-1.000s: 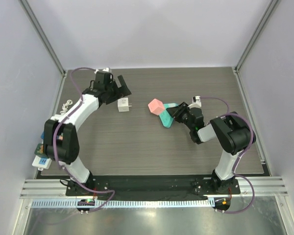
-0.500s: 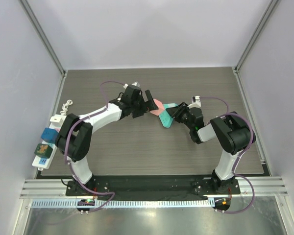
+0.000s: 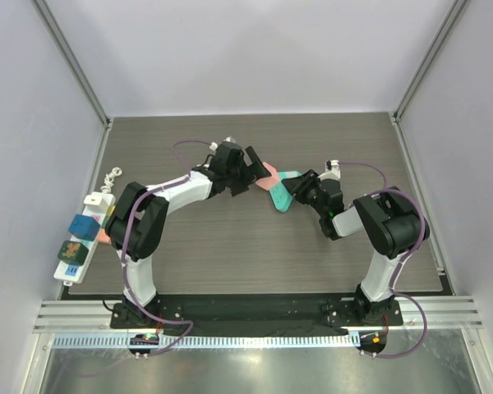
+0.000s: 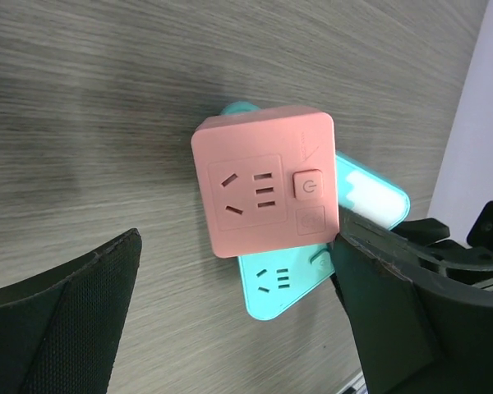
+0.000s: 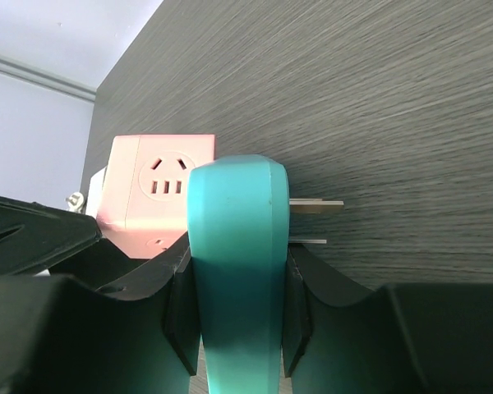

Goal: Pull the plug off the socket

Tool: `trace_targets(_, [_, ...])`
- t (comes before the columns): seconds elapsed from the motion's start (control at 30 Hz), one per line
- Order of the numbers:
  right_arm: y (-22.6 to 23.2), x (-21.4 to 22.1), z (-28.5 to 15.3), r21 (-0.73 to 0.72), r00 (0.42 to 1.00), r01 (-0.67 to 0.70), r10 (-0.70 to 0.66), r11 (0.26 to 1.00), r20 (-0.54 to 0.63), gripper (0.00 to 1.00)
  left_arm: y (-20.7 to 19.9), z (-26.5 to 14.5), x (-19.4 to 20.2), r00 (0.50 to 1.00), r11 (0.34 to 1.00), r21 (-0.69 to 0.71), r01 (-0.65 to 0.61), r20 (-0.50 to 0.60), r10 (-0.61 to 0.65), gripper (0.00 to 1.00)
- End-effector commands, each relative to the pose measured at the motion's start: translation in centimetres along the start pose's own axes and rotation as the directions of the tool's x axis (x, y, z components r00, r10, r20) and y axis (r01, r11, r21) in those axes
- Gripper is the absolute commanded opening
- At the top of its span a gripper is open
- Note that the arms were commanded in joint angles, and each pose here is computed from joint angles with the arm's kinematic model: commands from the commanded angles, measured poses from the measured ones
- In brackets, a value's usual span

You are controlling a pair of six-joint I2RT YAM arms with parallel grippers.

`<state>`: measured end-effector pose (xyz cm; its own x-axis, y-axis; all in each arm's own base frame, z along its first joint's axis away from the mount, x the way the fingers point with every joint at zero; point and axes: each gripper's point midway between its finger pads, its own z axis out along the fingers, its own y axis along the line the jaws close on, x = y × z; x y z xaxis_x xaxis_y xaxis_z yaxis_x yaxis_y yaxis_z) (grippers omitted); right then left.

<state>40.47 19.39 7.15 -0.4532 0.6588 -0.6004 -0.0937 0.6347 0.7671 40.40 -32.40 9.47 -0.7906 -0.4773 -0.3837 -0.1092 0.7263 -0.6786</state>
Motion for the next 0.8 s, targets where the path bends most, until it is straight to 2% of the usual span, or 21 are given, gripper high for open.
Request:
trace_targets(0.0, [4.0, -1.3, 0.5, -0.146, 0.999, 0.013, -0.008, 0.989, 0.035, 0.01, -1.9, 0.8, -1.4, 0.998, 0.998, 0.059, 0.03, 0.058, -0.034, 1.0])
trace_targets(0.23, [4.2, -1.4, 0.5, -0.15, 0.999, 0.014, -0.009, 0.989, 0.037, 0.01, -2.9, 0.5, -2.1, 0.991, 0.988, 0.137, 0.071, 0.105, -0.085, 0.97])
trace_targets(0.33, [4.3, -1.4, 0.5, -0.154, 0.999, 0.016, -0.011, 0.988, 0.035, 0.01, -3.1, 1.1, -2.0, 0.993, 0.989, 0.122, 0.081, 0.079, -0.091, 0.95])
trace_targets(0.5, [4.2, -1.3, 0.6, -0.152, 0.999, 0.016, -0.011, 0.988, 0.033, 0.01, -2.3, 2.4, -1.1, 0.994, 0.991, 0.097, 0.095, 0.04, -0.099, 0.83])
trace_targets(0.6, [4.1, -1.3, 0.6, -0.147, 0.999, 0.024, -0.019, 0.989, 0.034, 0.01, -2.5, 2.5, -0.9, 0.996, 0.991, 0.107, 0.086, 0.026, -0.09, 0.63])
trace_targets(0.63, [4.2, -1.5, 0.6, -0.146, 0.999, 0.026, -0.02, 0.989, 0.038, 0.01, -2.6, 2.5, -0.7, 0.996, 0.99, 0.109, 0.084, 0.012, -0.086, 0.48])
trace_targets(0.7, [4.0, -1.4, 0.7, -0.142, 0.999, 0.036, -0.031, 0.989, 0.038, 0.01, -2.9, 2.4, -0.7, 0.998, 0.991, 0.114, 0.067, 0.004, -0.068, 0.31])
trace_targets(0.73, [4.1, -1.7, 0.7, -0.137, 0.998, 0.045, -0.039, 0.99, 0.047, 0.01, -3.2, 2.3, -0.7, 0.998, 0.991, 0.121, 0.06, -0.002, -0.061, 0.09])
trace_targets(0.77, [4.3, -1.8, 0.7, -0.13, 0.997, 0.054, -0.048, 0.99, 0.053, 0.01, -3.5, 2.2, -0.6, 0.999, 0.99, 0.134, 0.043, -0.01, -0.042, 0.0])
